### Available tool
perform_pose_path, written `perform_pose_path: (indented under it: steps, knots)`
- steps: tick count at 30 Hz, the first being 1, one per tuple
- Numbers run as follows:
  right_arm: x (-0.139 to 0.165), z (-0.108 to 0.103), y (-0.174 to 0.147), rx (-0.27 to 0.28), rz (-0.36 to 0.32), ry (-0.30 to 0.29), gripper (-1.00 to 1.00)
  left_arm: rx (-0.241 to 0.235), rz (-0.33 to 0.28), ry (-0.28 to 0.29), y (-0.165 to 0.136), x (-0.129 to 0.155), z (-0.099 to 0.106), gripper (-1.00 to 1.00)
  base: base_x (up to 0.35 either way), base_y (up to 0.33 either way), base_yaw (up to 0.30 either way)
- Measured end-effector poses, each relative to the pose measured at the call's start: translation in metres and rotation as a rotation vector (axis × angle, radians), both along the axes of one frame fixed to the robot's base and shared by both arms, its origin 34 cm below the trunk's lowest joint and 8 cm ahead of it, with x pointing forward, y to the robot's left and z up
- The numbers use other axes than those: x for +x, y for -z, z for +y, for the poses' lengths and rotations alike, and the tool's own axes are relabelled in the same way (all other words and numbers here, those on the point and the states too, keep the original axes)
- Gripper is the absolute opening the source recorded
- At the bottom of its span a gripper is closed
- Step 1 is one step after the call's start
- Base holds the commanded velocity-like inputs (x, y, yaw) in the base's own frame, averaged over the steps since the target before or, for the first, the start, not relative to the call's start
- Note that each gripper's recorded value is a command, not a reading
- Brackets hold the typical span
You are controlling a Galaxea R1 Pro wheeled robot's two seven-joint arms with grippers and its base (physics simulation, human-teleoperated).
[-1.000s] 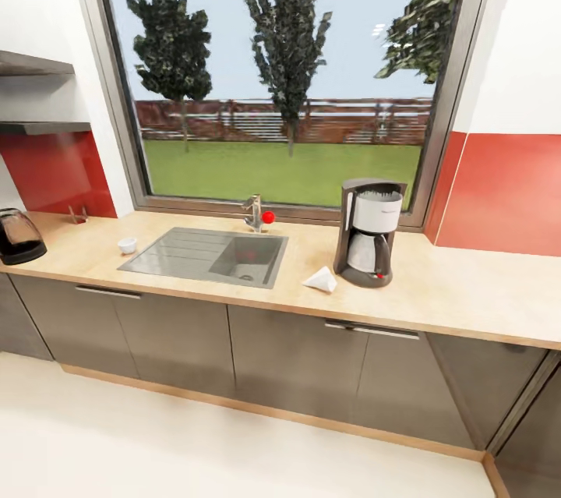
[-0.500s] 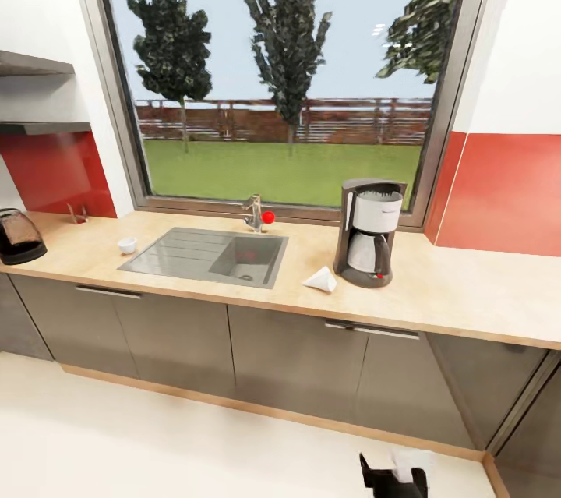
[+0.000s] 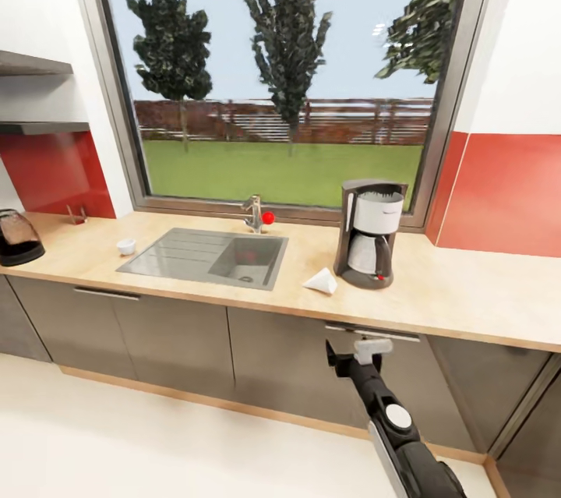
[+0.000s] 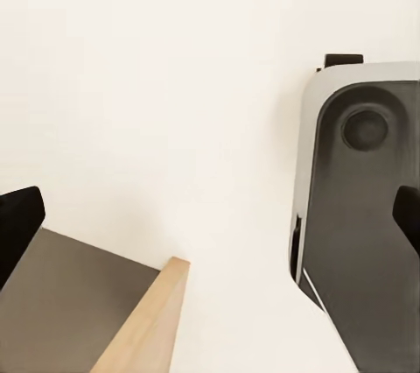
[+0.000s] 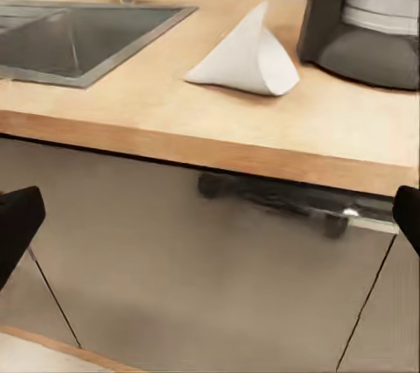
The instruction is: Set up a coffee station on the kitchen countertop: keep the coffee maker on the countertop, move the bottle of coffee from the kitchen shelf to the counter next to the coffee maker, place a paper coffee filter on top of the coffee maker, put the saucer next to the coffee maker with the coffee cup on the saucer, and place the electric kettle next to the coffee maker.
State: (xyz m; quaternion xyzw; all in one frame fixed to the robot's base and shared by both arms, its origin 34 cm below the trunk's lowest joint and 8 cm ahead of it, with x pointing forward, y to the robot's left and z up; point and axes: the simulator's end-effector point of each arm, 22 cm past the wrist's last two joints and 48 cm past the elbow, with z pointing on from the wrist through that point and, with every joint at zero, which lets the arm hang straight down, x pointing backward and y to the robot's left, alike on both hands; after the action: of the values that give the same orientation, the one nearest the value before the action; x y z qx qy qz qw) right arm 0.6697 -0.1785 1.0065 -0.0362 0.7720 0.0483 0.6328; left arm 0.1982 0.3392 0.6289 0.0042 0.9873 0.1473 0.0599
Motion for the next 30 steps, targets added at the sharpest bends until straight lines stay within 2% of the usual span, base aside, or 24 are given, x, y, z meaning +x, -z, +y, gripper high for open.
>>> perform_pose_path:
  steps: [5, 9, 13, 22, 30]
  knots:
    - [0.019, 0.016, -0.033, 0.002, -0.059, -0.028, 1.0, -0.004, -0.001, -0.002, 0.0, 0.0, -0.003, 1.0, 0.176, 0.0, 0.0]
    - [0.026, 0.031, -0.044, 0.02, -0.049, -0.041, 1.0, -0.001, 0.0, -0.003, 0.0, 0.0, -0.003, 1.0, 0.176, 0.0, 0.0]
    - [0.027, 0.036, -0.042, 0.021, -0.009, -0.046, 1.0, 0.0, 0.002, -0.005, 0.0, -0.001, -0.002, 1.0, 0.043, 0.0, 0.0]
    - [0.027, 0.033, -0.034, 0.015, 0.017, -0.042, 1.0, 0.001, 0.014, -0.005, 0.0, -0.004, -0.002, 1.0, 0.026, 0.0, 0.0]
    - [0.02, 0.029, 0.005, 0.001, 0.096, -0.04, 1.0, 0.005, 0.013, -0.002, 0.0, -0.004, -0.001, 1.0, 0.21, 0.0, 0.0]
